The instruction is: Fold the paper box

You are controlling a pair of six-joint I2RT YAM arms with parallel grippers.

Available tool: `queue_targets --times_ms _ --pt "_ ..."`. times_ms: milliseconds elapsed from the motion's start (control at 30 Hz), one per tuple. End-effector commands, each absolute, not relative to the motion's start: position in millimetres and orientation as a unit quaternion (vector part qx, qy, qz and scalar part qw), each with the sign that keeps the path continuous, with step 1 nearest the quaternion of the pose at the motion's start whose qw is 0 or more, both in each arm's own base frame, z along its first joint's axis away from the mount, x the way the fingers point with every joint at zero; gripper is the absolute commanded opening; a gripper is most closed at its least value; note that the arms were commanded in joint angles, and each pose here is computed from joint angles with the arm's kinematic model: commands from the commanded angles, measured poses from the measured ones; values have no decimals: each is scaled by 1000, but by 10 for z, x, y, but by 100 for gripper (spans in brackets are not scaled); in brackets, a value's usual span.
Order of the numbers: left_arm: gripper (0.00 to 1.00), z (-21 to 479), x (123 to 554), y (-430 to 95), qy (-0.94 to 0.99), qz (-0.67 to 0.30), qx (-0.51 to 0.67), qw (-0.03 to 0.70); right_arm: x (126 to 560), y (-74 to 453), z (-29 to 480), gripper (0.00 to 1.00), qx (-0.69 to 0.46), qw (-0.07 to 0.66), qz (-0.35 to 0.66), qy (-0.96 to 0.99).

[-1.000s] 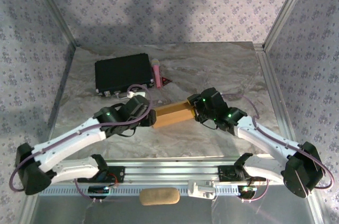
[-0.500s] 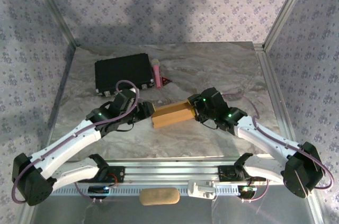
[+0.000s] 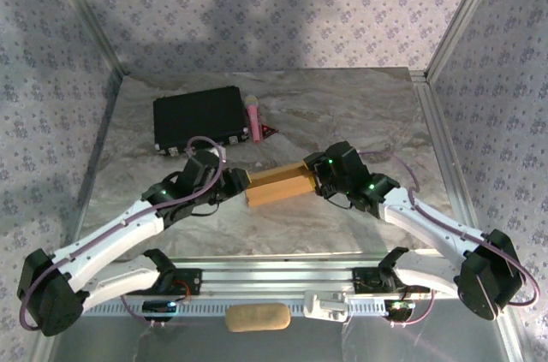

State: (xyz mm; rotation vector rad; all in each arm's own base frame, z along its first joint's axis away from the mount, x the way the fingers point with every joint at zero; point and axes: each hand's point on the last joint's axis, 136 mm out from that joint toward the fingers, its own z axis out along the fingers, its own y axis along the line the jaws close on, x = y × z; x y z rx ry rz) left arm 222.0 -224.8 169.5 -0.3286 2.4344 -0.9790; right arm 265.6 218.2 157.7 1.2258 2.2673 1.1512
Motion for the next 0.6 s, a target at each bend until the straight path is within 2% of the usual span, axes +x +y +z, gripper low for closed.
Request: queue_targets --times_ms 0,67,367,567 --pt "27 1578 2181 -2190 898 -346 -127 240 2610 2100 1438 52 436 156 378 802" --pt "24 1573 2182 -2190 898 -346 -128 240 2609 2097 1436 52 436 156 378 802" --pt "24 1709 2208 -2207 894 -351 -121 249 2609 2073 1457 51 436 160 377 801" --pt "24 1613 2159 -2138 902 -334 -124 242 2614 2060 1459 51 436 161 375 802"
